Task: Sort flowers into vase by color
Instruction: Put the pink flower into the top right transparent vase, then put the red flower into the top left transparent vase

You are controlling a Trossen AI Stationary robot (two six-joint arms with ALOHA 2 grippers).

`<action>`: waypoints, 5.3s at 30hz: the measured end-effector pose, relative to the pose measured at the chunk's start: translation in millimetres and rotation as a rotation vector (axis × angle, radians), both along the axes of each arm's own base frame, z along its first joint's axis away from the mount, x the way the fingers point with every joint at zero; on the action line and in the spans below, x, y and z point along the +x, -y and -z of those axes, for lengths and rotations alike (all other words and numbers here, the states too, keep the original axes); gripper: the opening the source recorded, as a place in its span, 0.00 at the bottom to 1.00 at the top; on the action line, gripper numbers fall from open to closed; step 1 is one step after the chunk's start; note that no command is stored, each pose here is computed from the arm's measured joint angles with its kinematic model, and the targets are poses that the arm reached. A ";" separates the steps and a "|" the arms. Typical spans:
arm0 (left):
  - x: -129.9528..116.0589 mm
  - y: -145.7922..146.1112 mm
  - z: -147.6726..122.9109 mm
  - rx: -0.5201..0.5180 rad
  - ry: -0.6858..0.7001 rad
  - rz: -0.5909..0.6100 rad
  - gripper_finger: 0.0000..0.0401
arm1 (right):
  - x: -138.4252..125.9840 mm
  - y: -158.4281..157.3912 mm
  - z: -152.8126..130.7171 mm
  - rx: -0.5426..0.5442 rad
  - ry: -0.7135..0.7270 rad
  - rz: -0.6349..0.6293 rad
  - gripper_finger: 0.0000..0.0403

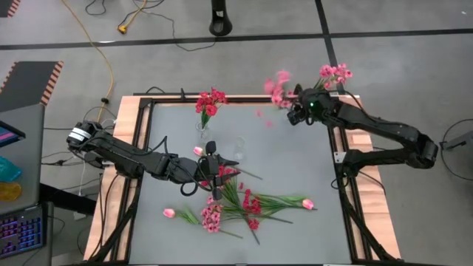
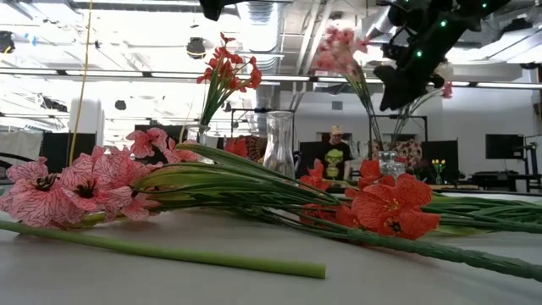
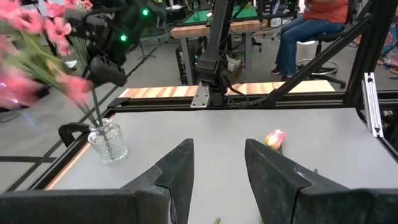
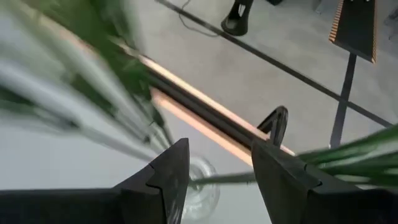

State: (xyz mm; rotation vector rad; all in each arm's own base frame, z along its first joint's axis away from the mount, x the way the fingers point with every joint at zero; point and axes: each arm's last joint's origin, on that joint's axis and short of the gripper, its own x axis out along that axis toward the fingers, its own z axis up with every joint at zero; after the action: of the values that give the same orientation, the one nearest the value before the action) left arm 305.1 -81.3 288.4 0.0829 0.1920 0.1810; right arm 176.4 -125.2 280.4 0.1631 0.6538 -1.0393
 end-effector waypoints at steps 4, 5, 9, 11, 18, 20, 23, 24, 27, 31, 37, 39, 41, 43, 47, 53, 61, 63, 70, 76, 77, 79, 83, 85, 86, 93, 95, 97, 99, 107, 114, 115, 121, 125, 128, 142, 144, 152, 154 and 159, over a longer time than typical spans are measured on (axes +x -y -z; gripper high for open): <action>0.0 0.0 0.0 0.000 0.000 0.000 0.33 | 1.3 1.0 -12.5 -0.013 0.042 0.010 0.49; 0.0 0.0 0.0 0.000 0.000 0.000 0.33 | 1.6 1.1 -15.9 -0.017 0.049 0.009 0.49; 0.0 0.0 0.0 0.000 -0.001 0.000 0.33 | 2.0 -2.5 -30.9 -0.018 0.043 -0.009 0.49; -0.1 0.0 0.3 0.001 -0.003 0.000 0.33 | 1.9 -6.5 -38.2 -0.012 0.022 -0.030 0.49; -0.4 -0.1 1.9 0.006 -0.020 0.000 0.33 | -1.3 -23.3 -64.3 0.022 -0.042 -0.096 0.49; -0.5 -0.2 2.3 0.007 -0.024 0.000 0.33 | -2.2 -28.8 -71.0 0.029 -0.055 -0.119 0.49; -0.6 -0.2 2.9 0.003 -0.030 -0.001 0.33 | -4.0 -38.3 -78.5 0.054 -0.069 -0.144 0.49; -0.8 -0.2 3.6 -0.004 -0.036 -0.003 0.33 | -4.6 -42.0 -80.5 0.067 -0.071 -0.150 0.49; -1.5 -0.4 6.3 -0.030 -0.058 -0.009 0.33 | -6.1 -53.7 -85.4 0.099 -0.081 -0.177 0.49; -3.3 -0.7 12.3 -0.067 -0.112 -0.017 0.33 | -5.3 -71.0 -85.6 0.139 -0.093 -0.228 0.49; -6.2 0.0 20.4 -0.142 -0.191 0.008 0.33 | -1.3 -96.8 -83.9 0.181 -0.072 -0.312 0.49; -6.9 0.7 22.4 -0.166 -0.215 0.032 0.33 | -0.1 -105.1 -83.9 0.190 -0.062 -0.345 0.49; -7.7 1.2 24.1 -0.186 -0.236 0.049 0.33 | 0.6 -113.7 -83.9 0.200 -0.052 -0.377 0.49; -8.0 1.6 24.8 -0.202 -0.245 0.058 0.33 | 1.3 -121.9 -83.7 0.218 -0.035 -0.400 0.49; -8.1 1.7 25.0 -0.202 -0.247 0.062 0.33 | 2.6 -139.8 -82.6 0.292 -0.007 -0.473 0.49; -8.0 1.4 24.9 -0.180 -0.247 0.060 0.33 | 13.7 -172.8 -71.8 0.426 -0.043 -0.588 0.49; -8.1 1.5 24.9 -0.179 -0.247 0.061 0.33 | 46.7 -230.2 -34.4 0.429 -0.224 -0.740 0.49; -8.0 1.5 24.8 -0.179 -0.247 0.061 0.33 | 55.6 -244.4 -22.1 0.422 -0.260 -0.766 0.49; -8.0 1.5 24.8 -0.179 -0.247 0.060 0.33 | 76.3 -277.6 24.6 0.411 -0.441 -0.796 0.49; -8.1 1.5 24.9 -0.180 -0.247 0.060 0.33 | 85.8 -293.7 59.1 0.461 -0.576 -0.799 0.49; -8.1 1.5 24.9 -0.175 -0.248 0.061 0.33 | 87.5 -295.0 64.1 0.467 -0.593 -0.794 0.49; -8.2 1.4 25.1 -0.170 -0.251 0.062 0.33 | 91.1 -297.5 74.7 0.480 -0.624 -0.787 0.49; -8.7 1.2 26.2 -0.164 -0.264 0.061 0.33 | 96.6 -301.9 95.4 0.500 -0.691 -0.772 0.49; -8.9 1.2 26.6 -0.162 -0.269 0.060 0.33 | 98.7 -303.4 104.2 0.496 -0.715 -0.763 0.49; -9.0 1.2 26.6 -0.162 -0.269 0.061 0.33 | 99.4 -303.8 108.1 0.495 -0.729 -0.759 0.49; -9.1 1.1 26.9 -0.166 -0.271 0.059 0.33 | 103.2 -302.6 118.5 0.492 -0.756 -0.747 0.49; -9.1 1.1 26.9 -0.166 -0.271 0.059 0.33 | 104.6 -300.5 118.5 0.493 -0.754 -0.739 0.49; -9.1 1.1 26.9 -0.166 -0.271 0.059 0.33 | 105.9 -298.9 118.6 0.494 -0.749 -0.735 0.48; -9.3 1.1 27.2 -0.165 -0.275 0.058 0.33 | 107.8 -297.6 121.3 0.498 -0.728 -0.739 0.47; -10.1 0.8 28.7 -0.140 -0.295 0.064 0.33 | 105.9 -292.7 136.2 0.527 -0.690 -0.745 0.39; -10.1 0.8 28.6 -0.139 -0.295 0.064 0.33 | 105.7 -290.4 138.8 0.537 -0.685 -0.742 0.24; -10.0 0.8 28.6 -0.139 -0.294 0.064 0.33 | 105.8 -290.4 138.8 0.537 -0.685 -0.743 0.22; -10.0 0.8 28.6 -0.140 -0.294 0.064 0.33 | 105.8 -286.5 135.6 0.539 -0.684 -0.734 0.09; -10.8 0.6 27.4 -0.141 -0.291 0.065 0.33 | 104.2 -280.3 127.0 0.544 -0.671 -0.724 0.08; -13.7 0.5 22.4 -0.142 -0.274 0.069 0.33 | 101.7 -275.1 110.2 0.547 -0.627 -0.727 0.10; -52.6 1.5 -18.1 -0.144 -0.189 0.123 0.33 | 69.9 -247.3 14.2 0.334 -0.256 -0.722 0.10; -61.2 1.0 -23.2 -0.137 -0.189 0.120 0.33 | 63.3 -242.3 1.5 0.290 -0.195 -0.707 0.10; -86.8 1.0 -39.0 -0.124 -0.158 0.110 0.33 | 38.6 -224.5 -38.9 0.116 0.031 -0.617 0.10; -88.5 2.8 -39.9 -0.125 -0.155 0.120 0.33 | 35.1 -223.2 -46.4 0.078 0.078 -0.614 0.10; -83.4 6.6 -35.0 -0.111 -0.165 0.099 0.33 | 39.5 -227.2 -63.6 -0.044 0.179 -0.684 0.10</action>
State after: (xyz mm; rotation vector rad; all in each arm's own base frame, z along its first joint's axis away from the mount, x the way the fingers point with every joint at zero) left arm 221.7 -87.9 323.5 -0.0035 0.3612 0.0648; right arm 215.9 101.9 344.0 -0.0118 0.4690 -0.3741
